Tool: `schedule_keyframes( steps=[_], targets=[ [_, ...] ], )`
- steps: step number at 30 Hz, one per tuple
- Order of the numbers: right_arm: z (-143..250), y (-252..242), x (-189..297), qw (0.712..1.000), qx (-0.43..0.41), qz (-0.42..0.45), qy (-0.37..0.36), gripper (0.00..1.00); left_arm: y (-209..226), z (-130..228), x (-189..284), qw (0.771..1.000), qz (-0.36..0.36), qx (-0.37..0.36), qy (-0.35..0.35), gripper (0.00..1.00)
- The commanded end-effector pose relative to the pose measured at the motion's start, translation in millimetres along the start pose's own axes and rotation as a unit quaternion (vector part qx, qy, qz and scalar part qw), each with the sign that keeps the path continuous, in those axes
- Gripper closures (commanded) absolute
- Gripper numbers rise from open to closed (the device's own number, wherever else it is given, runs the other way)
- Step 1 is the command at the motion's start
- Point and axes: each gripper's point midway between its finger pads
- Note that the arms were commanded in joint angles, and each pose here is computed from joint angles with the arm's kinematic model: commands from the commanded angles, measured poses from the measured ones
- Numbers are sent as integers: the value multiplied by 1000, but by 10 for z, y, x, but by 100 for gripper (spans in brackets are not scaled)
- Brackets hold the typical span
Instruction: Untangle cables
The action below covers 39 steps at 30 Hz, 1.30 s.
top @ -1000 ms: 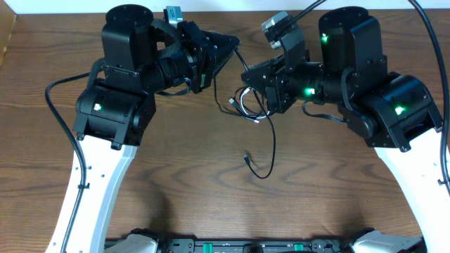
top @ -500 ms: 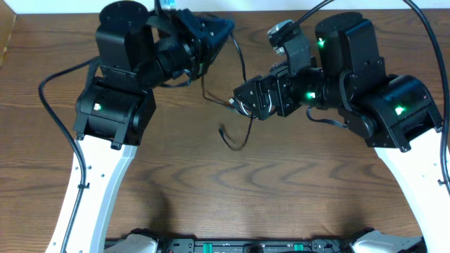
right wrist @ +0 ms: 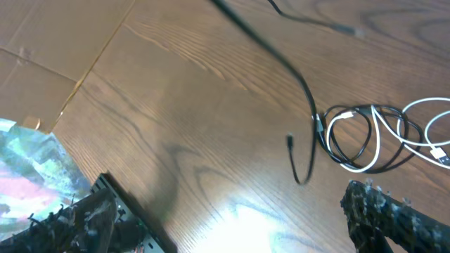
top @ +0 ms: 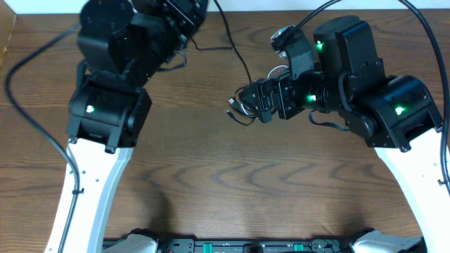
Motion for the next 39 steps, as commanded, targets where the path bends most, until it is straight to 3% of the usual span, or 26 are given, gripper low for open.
schedule_keyframes(
  steps=[1,7,12,18,23,30,35,39],
  targets=[
    [17,-37,22,1000,-4,14,1,1,-161,-394,138,990,-9,-85,-108,93],
    [29,-49,23,1000,-5,18,4,1,-116,-727,191,973,-37,-103,-202,93],
    [33,-45,22,1000,-5,17,5,1,25,-750,-37,973,-44,-102,-201,92],
    [83,-43,20,1000,-8,17,15,1,526,-852,-452,965,-98,-111,-217,92],
    [166,-46,24,999,-13,18,31,1,1108,-768,-724,943,-188,-213,-171,92],
    [220,-94,30,998,-15,33,42,1,1782,-604,-732,921,-294,-233,-105,92],
    [237,-95,30,998,-17,33,45,1,1741,-624,-697,914,-295,-259,-99,93],
    [253,-94,31,998,-18,33,48,1,1358,-542,-898,923,-202,-318,-73,93]
  ],
)
Point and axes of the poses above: each gripper's point midway between its finger pads, its own x axis back along the fingers, its own y axis along the line the jaws close on, z = x × y, and after that the axes turned 12 degrees about x, right-handed
